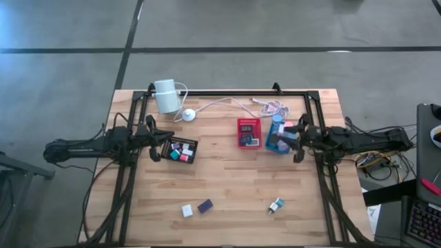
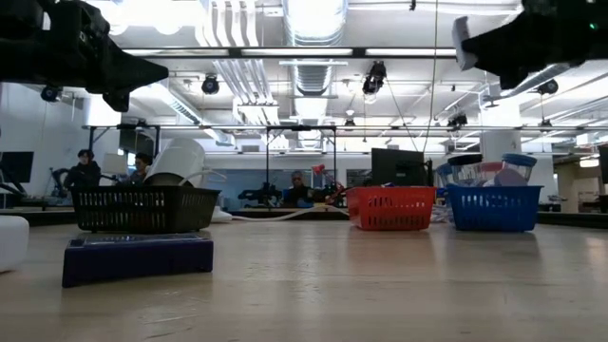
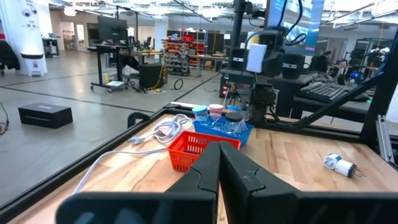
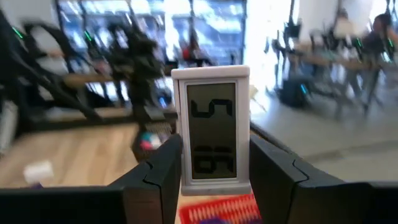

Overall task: Pick & Place Office items
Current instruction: Put the white digital clock into the red bin

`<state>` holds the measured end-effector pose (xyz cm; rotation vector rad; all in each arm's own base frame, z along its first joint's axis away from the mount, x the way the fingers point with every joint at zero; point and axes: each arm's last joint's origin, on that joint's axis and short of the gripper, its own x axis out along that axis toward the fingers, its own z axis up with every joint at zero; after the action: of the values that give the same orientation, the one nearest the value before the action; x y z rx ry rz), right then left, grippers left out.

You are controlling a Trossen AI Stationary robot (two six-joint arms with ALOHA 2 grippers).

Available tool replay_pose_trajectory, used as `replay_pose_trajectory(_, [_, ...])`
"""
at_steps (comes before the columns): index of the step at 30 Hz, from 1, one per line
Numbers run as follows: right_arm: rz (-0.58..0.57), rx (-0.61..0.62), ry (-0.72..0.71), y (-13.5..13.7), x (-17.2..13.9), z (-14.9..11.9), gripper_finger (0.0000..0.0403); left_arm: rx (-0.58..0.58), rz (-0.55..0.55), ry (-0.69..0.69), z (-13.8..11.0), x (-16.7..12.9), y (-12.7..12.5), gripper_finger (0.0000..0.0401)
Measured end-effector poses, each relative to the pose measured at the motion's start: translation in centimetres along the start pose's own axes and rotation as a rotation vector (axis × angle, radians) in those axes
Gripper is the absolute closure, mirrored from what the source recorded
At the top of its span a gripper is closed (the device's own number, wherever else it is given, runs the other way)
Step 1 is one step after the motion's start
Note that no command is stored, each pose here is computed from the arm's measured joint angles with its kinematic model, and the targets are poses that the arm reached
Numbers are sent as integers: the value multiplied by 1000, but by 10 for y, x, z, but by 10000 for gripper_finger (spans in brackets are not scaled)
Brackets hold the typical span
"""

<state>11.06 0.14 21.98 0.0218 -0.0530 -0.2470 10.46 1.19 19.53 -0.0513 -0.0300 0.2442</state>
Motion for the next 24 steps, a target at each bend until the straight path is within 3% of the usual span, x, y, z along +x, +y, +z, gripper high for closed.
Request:
replay_pose_trajectory(11, [-140,-115,414,5,56,41,260,-3,0,0,0,0,0,389])
replay_pose_trajectory(19, [-121,-94,649,-24,109,33,260,-3,3,-1,0,0,0,389])
replay_pose_trajectory(24, [-80,-51,786,-52,136,13,260,-3,3,-1,0,0,0,389])
